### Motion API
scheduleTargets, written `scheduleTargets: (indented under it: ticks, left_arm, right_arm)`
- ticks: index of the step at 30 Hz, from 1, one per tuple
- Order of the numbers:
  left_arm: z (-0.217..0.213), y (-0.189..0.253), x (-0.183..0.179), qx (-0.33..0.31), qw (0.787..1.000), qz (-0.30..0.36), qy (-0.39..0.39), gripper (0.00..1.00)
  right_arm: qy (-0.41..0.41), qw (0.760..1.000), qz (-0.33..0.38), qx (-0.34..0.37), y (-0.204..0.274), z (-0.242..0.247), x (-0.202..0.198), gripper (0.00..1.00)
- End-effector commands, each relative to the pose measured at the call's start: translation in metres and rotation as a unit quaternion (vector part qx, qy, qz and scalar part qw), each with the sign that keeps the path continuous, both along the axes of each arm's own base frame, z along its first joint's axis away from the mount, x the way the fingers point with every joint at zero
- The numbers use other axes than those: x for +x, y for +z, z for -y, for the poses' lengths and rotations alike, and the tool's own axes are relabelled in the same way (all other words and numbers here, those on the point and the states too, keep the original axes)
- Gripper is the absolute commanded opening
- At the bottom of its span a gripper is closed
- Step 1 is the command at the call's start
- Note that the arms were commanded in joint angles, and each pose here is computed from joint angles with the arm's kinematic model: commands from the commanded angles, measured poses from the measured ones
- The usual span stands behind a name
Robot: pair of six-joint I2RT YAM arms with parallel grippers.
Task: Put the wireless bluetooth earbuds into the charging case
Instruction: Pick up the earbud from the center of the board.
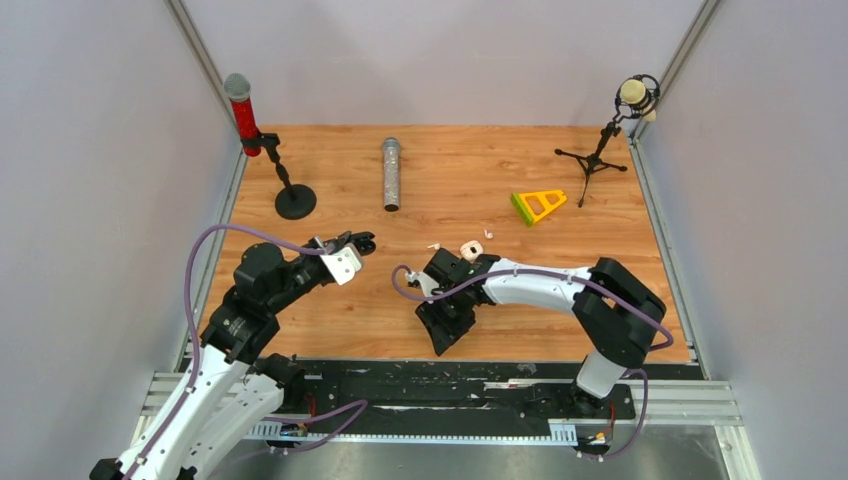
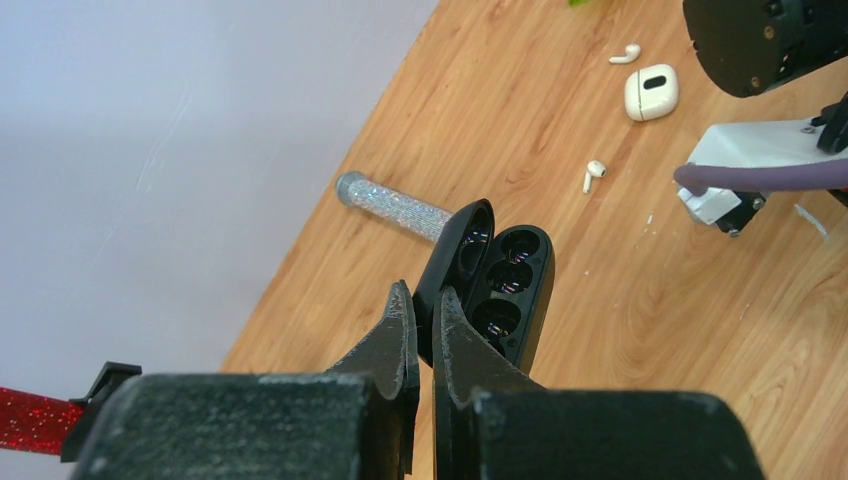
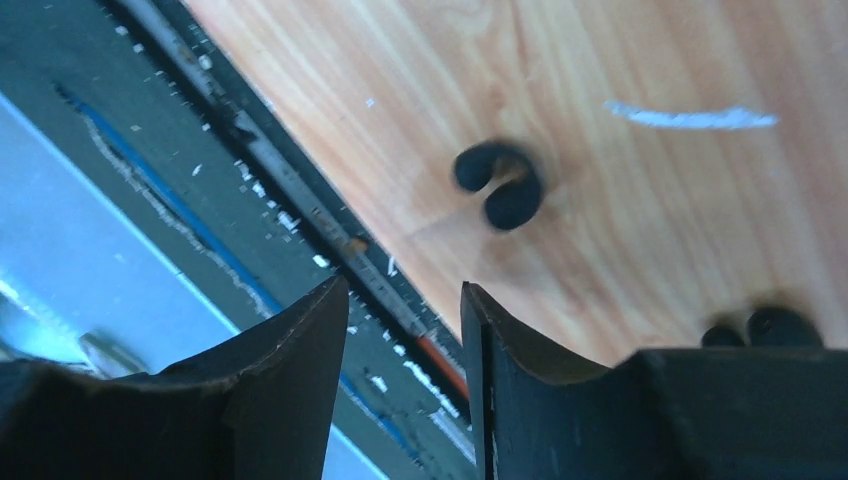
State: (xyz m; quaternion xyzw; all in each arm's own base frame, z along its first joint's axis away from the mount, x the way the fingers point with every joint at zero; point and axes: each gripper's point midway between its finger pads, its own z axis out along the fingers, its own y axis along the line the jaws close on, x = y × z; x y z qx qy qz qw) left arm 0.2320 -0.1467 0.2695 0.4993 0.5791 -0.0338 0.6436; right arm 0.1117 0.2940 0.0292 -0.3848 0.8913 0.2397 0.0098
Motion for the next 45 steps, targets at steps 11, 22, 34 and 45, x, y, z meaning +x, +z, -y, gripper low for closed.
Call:
scheduleTargets:
  ticks: [11, 22, 34, 45]
  left_arm:
    - [0.0, 0.033, 0.0, -0.028, 0.999, 0.038, 0.003, 0.0]
    - [-0.001, 0.034, 0.001, -0.024, 0.999, 0.042, 0.005, 0.0]
    - [-0.002, 0.037, -0.002, -0.027, 0.999, 0.045, 0.005, 0.0]
    - [-0.002, 0.038, -0.002, -0.029, 0.999, 0.045, 0.005, 0.0]
  right_arm:
    - [-0.061, 0.998, 0.012, -0.008, 0.043, 0.014, 0.033, 0.31]
    - [-0.071, 0.995, 0.01, -0.074, 0.0, 0.003, 0.039, 0.13]
    - [-0.091, 0.992, 0.023, -0.084, -0.018, -0.004, 0.047, 0.09]
    - [-0.038, 0.998, 0.023, -0.051, -0.018, -0.033, 0.033, 0.09]
